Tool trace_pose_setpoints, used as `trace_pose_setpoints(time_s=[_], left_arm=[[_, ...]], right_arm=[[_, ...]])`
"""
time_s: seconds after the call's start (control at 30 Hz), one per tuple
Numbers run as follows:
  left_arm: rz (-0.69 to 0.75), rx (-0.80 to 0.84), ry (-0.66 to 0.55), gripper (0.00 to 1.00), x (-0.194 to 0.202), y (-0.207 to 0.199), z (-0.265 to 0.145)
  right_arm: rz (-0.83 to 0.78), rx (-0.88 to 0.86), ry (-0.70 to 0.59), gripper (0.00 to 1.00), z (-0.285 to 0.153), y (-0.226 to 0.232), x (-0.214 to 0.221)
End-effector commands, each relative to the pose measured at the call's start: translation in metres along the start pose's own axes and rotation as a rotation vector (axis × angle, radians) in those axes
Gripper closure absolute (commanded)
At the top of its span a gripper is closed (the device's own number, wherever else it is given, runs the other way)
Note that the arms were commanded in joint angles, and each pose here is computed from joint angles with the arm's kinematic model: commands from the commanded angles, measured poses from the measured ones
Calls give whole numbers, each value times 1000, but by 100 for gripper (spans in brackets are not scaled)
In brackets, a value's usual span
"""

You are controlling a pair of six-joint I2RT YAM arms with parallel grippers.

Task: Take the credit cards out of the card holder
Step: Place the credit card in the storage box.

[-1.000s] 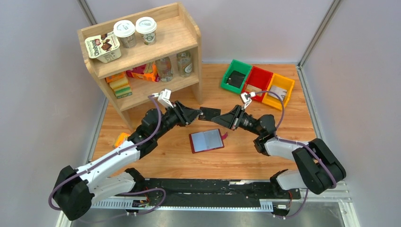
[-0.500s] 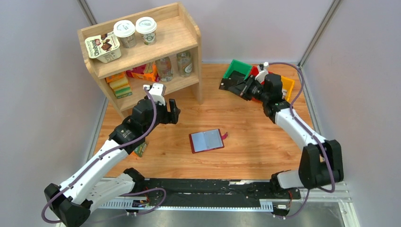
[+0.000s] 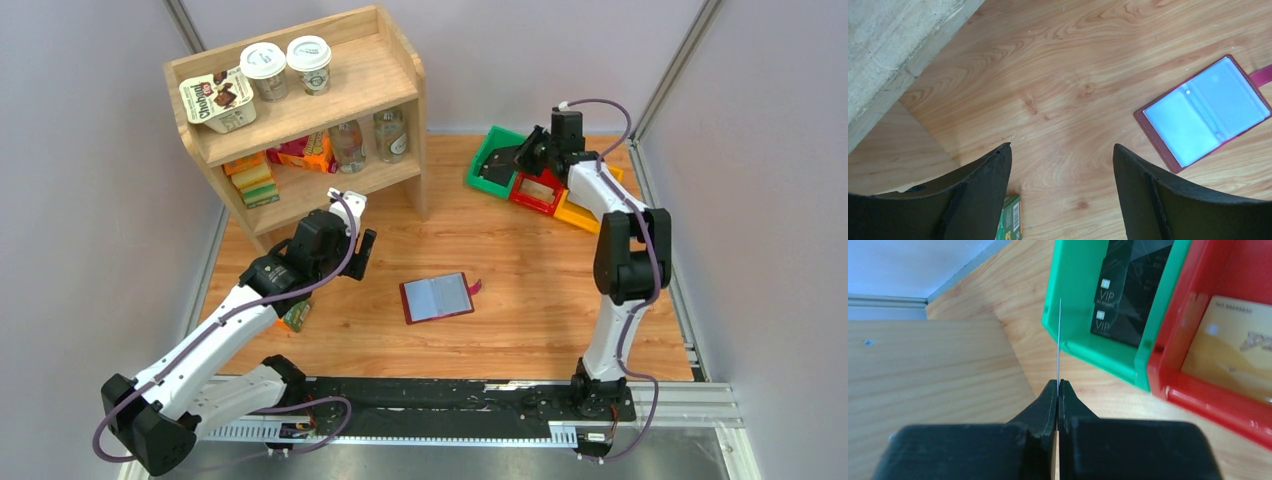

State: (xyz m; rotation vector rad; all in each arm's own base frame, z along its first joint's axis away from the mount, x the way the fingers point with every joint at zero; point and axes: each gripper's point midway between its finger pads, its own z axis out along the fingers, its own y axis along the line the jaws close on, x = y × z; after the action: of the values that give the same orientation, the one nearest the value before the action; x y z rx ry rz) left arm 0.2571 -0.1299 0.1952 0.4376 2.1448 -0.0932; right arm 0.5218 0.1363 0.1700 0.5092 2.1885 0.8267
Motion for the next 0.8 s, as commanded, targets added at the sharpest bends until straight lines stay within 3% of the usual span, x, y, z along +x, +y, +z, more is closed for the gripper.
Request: trace_pose_setpoints(time_s=[0.0,0.43,0.77], left_arm=[[37,-40,12,19,2,9,1],[34,-5,-14,19,0,5,-3],[30,18,-33,19,-2,2,-6]], right_arm=[[-19,43,14,100,29,-10,-9],[-24,-18,114,100,82,-7,8],[-12,98,86,82,77,-25,8]])
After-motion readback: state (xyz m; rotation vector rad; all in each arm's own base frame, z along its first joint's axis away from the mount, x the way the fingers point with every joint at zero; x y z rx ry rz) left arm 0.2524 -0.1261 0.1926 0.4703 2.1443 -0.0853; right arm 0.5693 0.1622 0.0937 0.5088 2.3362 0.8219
